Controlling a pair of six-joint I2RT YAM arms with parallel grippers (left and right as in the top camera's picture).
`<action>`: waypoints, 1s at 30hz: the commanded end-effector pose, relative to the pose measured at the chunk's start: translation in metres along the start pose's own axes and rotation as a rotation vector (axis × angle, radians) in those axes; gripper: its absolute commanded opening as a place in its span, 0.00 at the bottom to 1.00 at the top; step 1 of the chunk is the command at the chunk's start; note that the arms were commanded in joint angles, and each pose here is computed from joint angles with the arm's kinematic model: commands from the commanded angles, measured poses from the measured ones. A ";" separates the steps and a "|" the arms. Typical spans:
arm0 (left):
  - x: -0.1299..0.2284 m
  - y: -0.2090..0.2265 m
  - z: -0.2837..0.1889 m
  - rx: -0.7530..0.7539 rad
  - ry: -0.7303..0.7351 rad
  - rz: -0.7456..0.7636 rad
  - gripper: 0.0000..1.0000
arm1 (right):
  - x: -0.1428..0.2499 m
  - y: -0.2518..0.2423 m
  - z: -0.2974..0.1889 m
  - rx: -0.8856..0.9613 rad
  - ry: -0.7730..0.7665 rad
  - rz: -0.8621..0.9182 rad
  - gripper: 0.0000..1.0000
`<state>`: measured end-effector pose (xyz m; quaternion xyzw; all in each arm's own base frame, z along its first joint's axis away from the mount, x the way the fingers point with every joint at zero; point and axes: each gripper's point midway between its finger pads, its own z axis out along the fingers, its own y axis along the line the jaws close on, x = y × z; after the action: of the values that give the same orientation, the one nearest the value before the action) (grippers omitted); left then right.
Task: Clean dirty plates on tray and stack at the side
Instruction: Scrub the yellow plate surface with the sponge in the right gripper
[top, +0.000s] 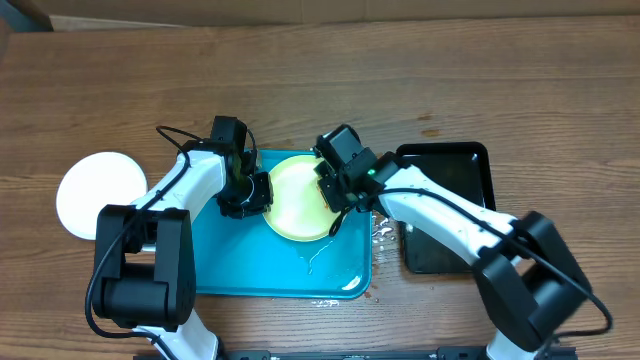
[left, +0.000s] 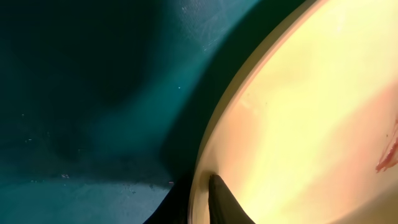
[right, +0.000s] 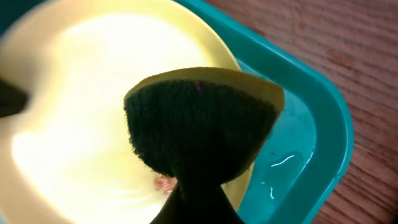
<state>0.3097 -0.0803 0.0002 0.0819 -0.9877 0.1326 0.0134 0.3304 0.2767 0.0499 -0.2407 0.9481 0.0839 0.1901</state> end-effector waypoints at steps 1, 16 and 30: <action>0.021 0.013 0.023 -0.057 0.086 0.011 0.13 | -0.013 -0.003 -0.003 0.030 -0.038 -0.003 0.04; 0.021 0.013 0.023 -0.058 0.085 0.011 0.15 | -0.016 -0.001 -0.002 0.019 -0.051 0.027 0.44; 0.021 0.013 0.023 -0.058 0.085 0.011 0.15 | -0.021 -0.006 0.003 0.049 -0.072 0.018 0.44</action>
<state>0.3089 -0.0830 0.0004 0.0787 -0.9877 0.1345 0.0146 0.3440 0.2767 0.0490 -0.2235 0.9479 0.0720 0.2154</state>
